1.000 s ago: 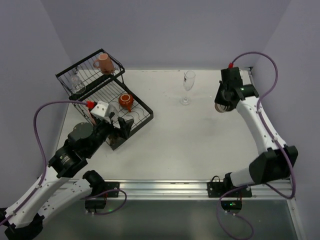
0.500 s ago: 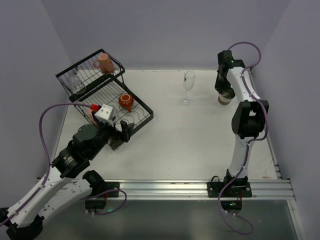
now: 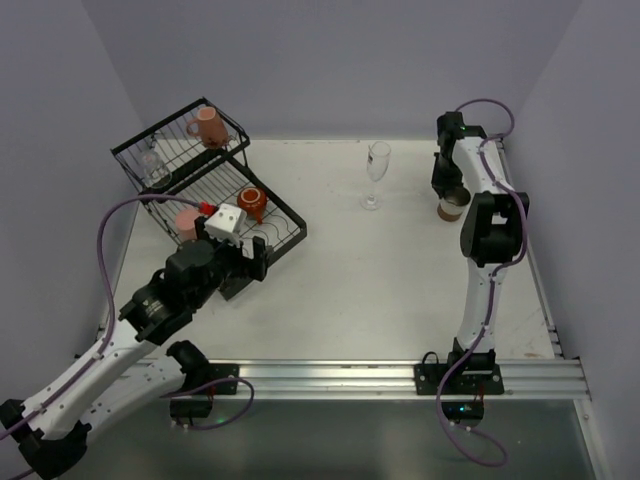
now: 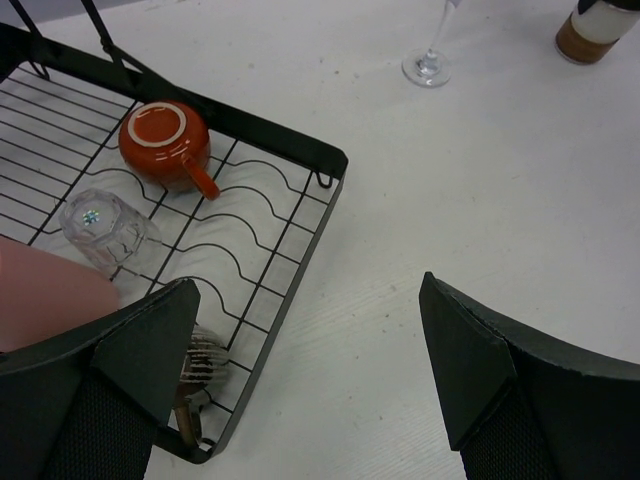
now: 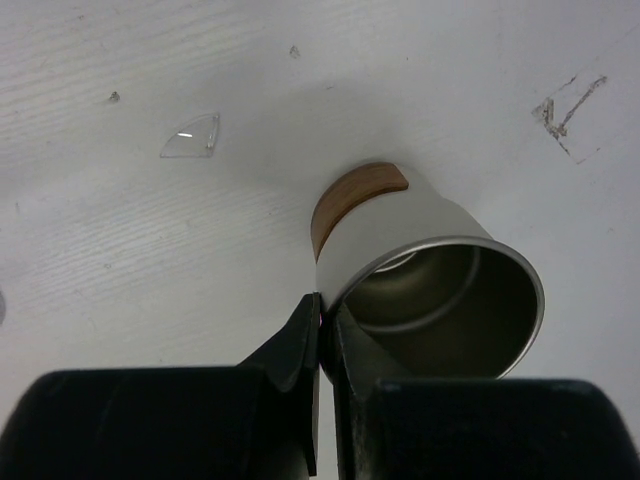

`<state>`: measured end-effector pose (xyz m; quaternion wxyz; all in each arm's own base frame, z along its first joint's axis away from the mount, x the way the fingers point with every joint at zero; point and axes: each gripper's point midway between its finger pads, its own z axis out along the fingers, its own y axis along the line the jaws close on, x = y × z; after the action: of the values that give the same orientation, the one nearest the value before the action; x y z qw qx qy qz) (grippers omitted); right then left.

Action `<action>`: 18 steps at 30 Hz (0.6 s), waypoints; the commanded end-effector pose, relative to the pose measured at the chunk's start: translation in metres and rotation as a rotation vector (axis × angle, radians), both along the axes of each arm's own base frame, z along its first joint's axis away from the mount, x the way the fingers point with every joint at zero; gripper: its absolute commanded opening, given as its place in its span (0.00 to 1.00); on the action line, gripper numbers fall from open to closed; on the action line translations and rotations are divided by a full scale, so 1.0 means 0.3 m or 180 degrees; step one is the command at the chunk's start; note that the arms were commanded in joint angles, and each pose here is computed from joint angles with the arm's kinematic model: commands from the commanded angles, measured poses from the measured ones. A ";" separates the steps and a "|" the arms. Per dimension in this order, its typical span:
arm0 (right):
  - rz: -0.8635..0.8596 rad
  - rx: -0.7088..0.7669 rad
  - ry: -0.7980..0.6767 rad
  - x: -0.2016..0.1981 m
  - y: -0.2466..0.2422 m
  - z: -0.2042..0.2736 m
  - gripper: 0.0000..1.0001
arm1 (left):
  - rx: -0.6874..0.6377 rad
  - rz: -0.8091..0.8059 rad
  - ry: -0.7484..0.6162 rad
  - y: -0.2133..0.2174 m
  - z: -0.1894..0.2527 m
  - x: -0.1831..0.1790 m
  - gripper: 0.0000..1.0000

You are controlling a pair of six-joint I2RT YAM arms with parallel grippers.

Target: Unload the cups from the dish rack

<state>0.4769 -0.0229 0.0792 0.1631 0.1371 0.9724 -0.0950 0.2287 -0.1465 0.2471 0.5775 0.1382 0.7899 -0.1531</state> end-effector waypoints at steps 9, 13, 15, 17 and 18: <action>-0.0037 0.0119 -0.0930 0.053 0.010 0.282 0.63 | 0.0239 0.0443 0.0063 0.059 0.002 0.056 1.00; -0.0015 0.0476 -0.1418 0.039 0.073 0.447 0.75 | 0.0291 0.0625 0.0220 0.089 -0.023 0.050 1.00; 0.0069 0.0675 -0.1783 0.000 0.118 0.547 0.81 | 0.0289 0.0785 0.0374 0.115 -0.051 0.035 1.00; 0.0127 0.0896 -0.2056 -0.031 0.167 0.560 0.86 | 0.0267 0.0932 0.0465 0.138 -0.056 0.026 1.00; 0.0190 0.0973 -0.2339 -0.082 0.186 0.655 0.87 | 0.0214 0.1016 0.0555 0.141 -0.069 0.022 1.00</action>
<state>0.4621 0.0066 0.2072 0.3701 0.1624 0.9143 0.0248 0.2387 -0.1192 0.2200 0.5286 0.0810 0.8429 -0.0593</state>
